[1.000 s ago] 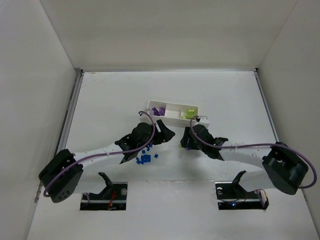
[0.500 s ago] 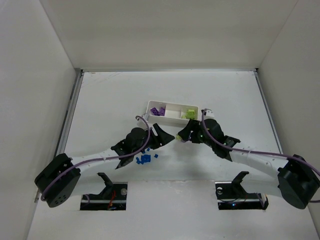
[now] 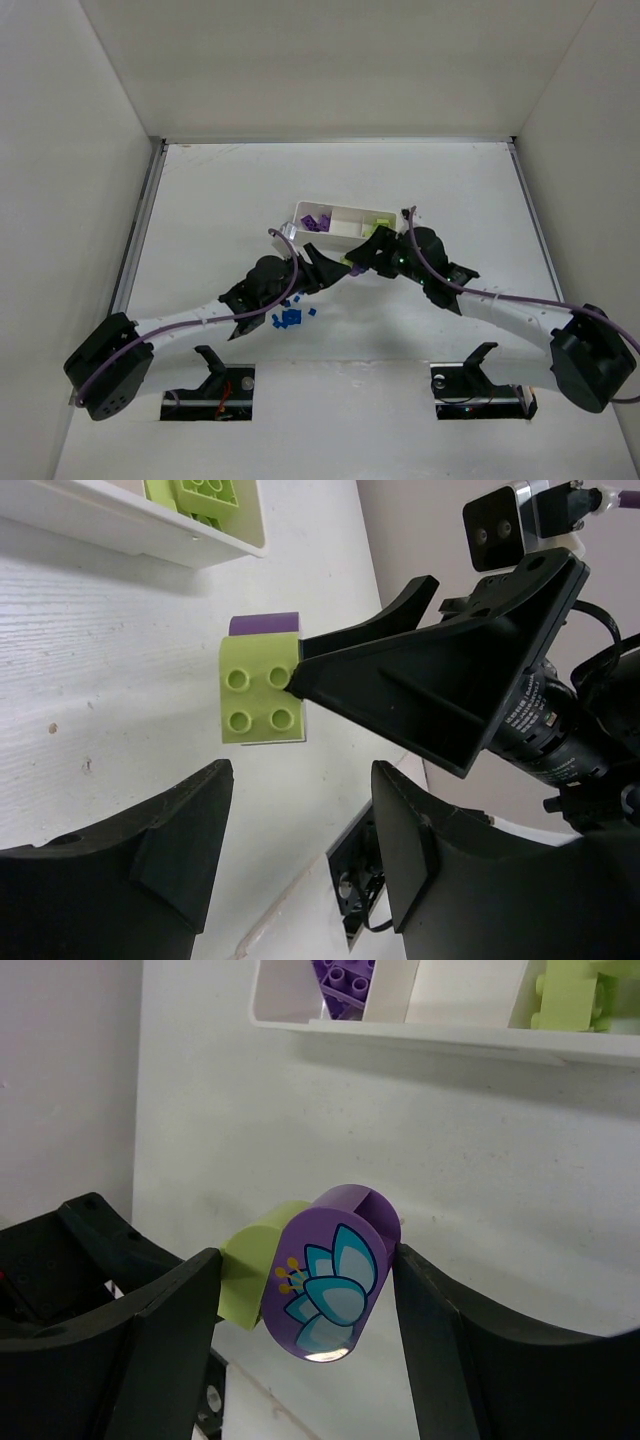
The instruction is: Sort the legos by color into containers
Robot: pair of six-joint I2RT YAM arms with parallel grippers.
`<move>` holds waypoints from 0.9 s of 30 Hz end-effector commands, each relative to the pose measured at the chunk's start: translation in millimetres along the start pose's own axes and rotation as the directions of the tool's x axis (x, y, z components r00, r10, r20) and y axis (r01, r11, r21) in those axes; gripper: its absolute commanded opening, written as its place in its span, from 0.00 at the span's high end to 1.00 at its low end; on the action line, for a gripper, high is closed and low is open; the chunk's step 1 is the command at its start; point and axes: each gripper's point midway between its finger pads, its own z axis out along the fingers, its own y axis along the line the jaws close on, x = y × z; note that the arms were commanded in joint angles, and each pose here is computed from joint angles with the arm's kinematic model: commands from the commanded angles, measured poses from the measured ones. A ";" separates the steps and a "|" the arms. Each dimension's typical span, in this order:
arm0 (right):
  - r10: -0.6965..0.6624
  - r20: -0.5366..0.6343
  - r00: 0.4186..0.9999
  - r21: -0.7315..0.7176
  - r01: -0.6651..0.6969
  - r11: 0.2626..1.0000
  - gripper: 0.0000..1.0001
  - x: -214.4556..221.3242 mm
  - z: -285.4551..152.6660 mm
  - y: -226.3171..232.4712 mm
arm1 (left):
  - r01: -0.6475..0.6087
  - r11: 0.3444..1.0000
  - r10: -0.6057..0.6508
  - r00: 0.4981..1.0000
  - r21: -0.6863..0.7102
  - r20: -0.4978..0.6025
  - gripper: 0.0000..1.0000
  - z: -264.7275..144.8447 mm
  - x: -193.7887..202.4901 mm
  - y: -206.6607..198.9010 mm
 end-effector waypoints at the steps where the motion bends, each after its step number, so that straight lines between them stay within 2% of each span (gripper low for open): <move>1: 0.046 0.054 0.997 -0.116 -0.039 0.992 0.42 -23.6 -4.8 34.7 | -0.041 0.998 0.038 0.998 0.039 0.056 0.46 2.7 -13.6 -10.4; 19: 0.099 0.008 0.995 -0.145 -0.097 0.985 0.42 -12.7 -6.0 33.5 | -0.077 0.994 0.067 0.990 0.075 0.122 0.49 13.5 -26.2 -19.1; 27: 0.114 0.004 0.994 -0.146 -0.112 0.983 0.42 -10.3 -6.8 32.0 | -0.097 0.991 0.084 0.986 0.089 0.142 0.57 12.3 -26.7 -22.9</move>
